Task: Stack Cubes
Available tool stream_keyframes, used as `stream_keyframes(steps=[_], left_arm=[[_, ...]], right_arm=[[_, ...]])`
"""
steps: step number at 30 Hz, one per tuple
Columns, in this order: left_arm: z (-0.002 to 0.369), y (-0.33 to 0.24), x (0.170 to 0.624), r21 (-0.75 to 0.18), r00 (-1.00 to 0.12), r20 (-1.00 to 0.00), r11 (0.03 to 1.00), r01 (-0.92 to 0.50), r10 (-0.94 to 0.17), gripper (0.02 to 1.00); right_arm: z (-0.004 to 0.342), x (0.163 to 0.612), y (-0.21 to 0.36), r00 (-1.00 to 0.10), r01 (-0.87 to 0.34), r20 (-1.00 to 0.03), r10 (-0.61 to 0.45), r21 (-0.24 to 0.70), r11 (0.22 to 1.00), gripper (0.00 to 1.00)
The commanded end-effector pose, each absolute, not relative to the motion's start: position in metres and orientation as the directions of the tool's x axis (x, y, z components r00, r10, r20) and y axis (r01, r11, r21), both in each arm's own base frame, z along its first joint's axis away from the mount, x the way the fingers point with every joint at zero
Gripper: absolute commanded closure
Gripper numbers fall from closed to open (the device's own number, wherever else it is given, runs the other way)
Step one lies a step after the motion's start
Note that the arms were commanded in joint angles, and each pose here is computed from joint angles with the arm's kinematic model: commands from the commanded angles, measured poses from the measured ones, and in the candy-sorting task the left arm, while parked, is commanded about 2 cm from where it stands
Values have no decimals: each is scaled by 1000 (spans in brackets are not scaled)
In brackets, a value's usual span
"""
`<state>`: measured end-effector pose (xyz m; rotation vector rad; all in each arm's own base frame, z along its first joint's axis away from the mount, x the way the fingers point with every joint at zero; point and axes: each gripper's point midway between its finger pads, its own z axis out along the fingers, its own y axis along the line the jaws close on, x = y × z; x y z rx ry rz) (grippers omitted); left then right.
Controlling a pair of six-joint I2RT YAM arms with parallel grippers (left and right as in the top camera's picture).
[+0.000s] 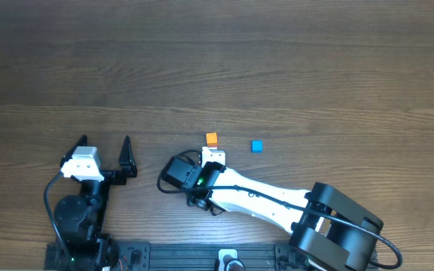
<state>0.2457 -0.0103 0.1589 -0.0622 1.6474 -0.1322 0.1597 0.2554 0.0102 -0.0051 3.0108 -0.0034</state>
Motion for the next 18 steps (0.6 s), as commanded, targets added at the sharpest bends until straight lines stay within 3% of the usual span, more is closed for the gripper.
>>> stream_keyframes(steps=[1,18], left_arm=[[158,-10,246,-107,-78,-992,993,45,-103,20],[158,-10,246,-107,-78,-992,993,45,-103,18]], right_arm=[[12,163,261,-987,-17,-157,-18,-5,1000,281],[10,164,263,-986,-29,-162,-29,-5,1000,421]])
